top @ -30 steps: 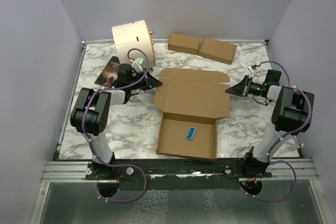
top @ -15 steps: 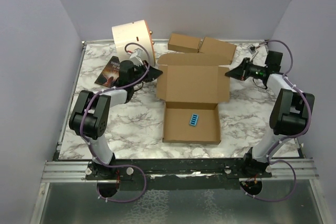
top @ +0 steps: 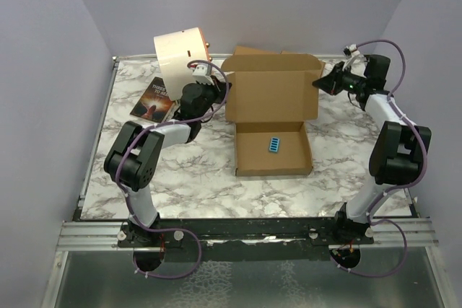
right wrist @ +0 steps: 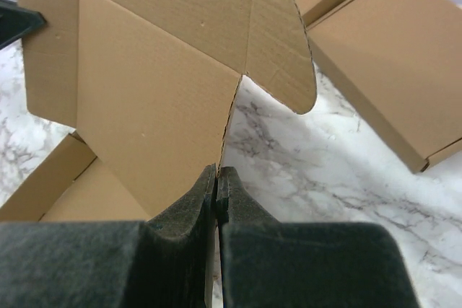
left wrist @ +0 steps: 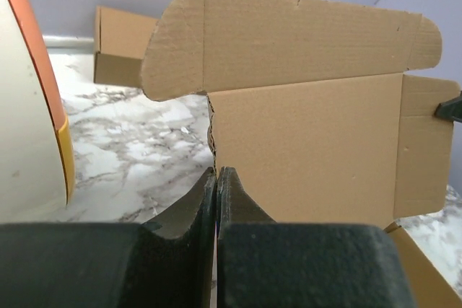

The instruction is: Fold the paper box

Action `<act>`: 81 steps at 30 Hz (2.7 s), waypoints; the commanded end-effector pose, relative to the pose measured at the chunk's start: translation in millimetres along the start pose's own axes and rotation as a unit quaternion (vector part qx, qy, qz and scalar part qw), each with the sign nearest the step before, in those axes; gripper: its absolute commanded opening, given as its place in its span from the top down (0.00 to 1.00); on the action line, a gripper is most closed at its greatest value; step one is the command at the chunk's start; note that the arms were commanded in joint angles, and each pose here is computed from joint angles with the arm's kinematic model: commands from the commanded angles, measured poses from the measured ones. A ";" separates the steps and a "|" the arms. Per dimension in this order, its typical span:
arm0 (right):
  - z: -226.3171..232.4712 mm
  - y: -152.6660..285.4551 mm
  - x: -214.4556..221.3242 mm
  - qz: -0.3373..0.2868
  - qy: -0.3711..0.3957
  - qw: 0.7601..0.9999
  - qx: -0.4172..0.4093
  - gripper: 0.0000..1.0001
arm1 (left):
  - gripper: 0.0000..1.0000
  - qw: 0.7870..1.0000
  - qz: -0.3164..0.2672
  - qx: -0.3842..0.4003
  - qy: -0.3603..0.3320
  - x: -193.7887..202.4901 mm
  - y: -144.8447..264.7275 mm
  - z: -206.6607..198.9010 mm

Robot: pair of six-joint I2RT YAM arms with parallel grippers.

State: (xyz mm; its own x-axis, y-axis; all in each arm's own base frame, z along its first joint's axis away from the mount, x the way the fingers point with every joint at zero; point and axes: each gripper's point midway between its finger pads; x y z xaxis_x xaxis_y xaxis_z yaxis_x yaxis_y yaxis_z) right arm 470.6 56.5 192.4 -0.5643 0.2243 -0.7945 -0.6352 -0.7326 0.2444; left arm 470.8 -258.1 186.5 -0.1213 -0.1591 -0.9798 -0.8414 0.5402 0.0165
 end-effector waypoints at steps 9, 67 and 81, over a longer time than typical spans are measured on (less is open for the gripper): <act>30.4 -11.7 -41.0 -0.081 0.117 0.990 0.021 0.99 | 1.00 0.985 -0.111 -0.083 -0.105 -39.3 2.7 4.8; 96.5 33.7 4.9 -0.264 0.202 0.935 0.121 0.99 | 1.00 0.957 -0.147 -0.145 -0.203 -10.4 60.4 -72.9; 98.9 37.2 26.9 -0.236 0.192 0.945 0.118 0.99 | 1.00 0.961 -0.110 -0.169 -0.189 14.4 77.4 -83.2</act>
State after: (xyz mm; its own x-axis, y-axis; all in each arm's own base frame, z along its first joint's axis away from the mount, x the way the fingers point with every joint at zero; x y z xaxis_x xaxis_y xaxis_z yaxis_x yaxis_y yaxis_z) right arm 391.7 83.1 229.4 0.0173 0.2074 -0.9781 -0.9232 -0.3722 -0.0953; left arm 375.3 -275.7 212.1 0.2886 0.0970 -0.9525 -0.9457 0.1840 -0.2678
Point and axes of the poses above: each gripper's point midway between its finger pads, its own y axis back along the fingers, its own z axis along the line the jaws close on, x = y × z, and after that the axes turned 15 degrees about -y, right-handed
